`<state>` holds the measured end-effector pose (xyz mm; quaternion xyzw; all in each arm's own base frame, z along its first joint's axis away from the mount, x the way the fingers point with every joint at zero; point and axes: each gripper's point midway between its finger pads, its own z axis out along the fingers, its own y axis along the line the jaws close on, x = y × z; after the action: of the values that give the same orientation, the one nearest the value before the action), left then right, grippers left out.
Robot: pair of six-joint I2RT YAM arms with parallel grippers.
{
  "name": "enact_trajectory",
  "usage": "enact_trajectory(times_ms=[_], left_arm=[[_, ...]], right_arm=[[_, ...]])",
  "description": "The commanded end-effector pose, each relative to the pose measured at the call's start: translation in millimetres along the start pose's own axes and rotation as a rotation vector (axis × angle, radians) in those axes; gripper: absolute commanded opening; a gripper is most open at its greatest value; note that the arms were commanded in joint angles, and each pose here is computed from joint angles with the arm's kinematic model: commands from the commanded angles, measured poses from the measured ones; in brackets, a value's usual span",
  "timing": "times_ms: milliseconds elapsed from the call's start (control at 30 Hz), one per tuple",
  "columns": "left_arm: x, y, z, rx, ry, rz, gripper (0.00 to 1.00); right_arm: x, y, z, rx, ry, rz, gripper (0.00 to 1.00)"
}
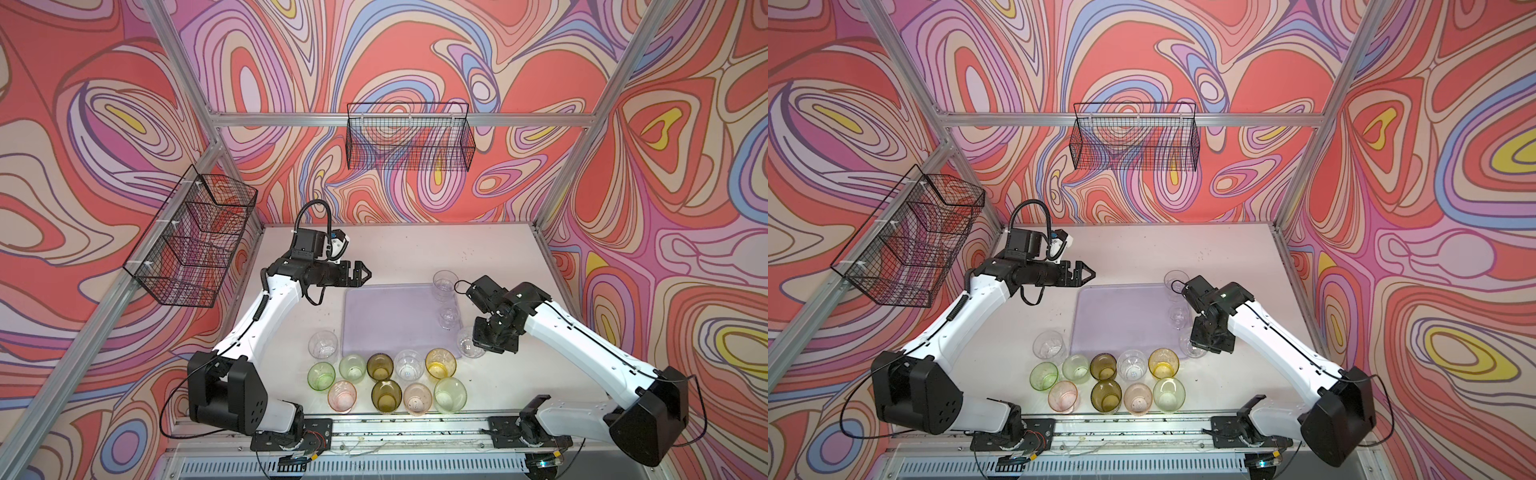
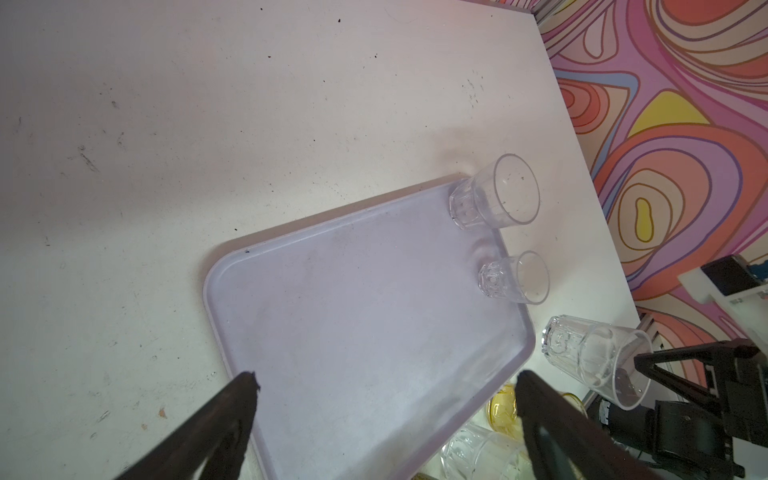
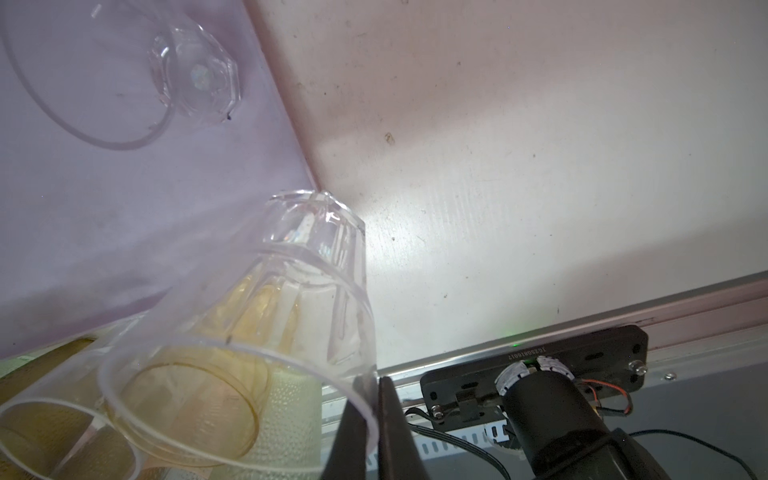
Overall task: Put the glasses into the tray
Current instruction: 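Lift the clear cup with the right gripper and carry it toward the tray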
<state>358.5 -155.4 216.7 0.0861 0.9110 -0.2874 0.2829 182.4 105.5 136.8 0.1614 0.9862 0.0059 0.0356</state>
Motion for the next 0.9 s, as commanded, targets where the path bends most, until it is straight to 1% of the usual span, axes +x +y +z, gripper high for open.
enact_trajectory(times_ms=[0,467,867], left_arm=[[-6,-4,-9,-0.002,-0.015,0.016,0.99],[-6,-4,-8,0.004,-0.012,0.012,0.99],[-5,-4,-8,0.0,-0.011,0.012,0.99]], right_arm=[[-14,14,-4,-0.054,-0.035,-0.013,0.0],[-27,39,8,-0.111,-0.024,-0.034,0.0],[-24,42,22,-0.105,0.011,-0.039,0.0]])
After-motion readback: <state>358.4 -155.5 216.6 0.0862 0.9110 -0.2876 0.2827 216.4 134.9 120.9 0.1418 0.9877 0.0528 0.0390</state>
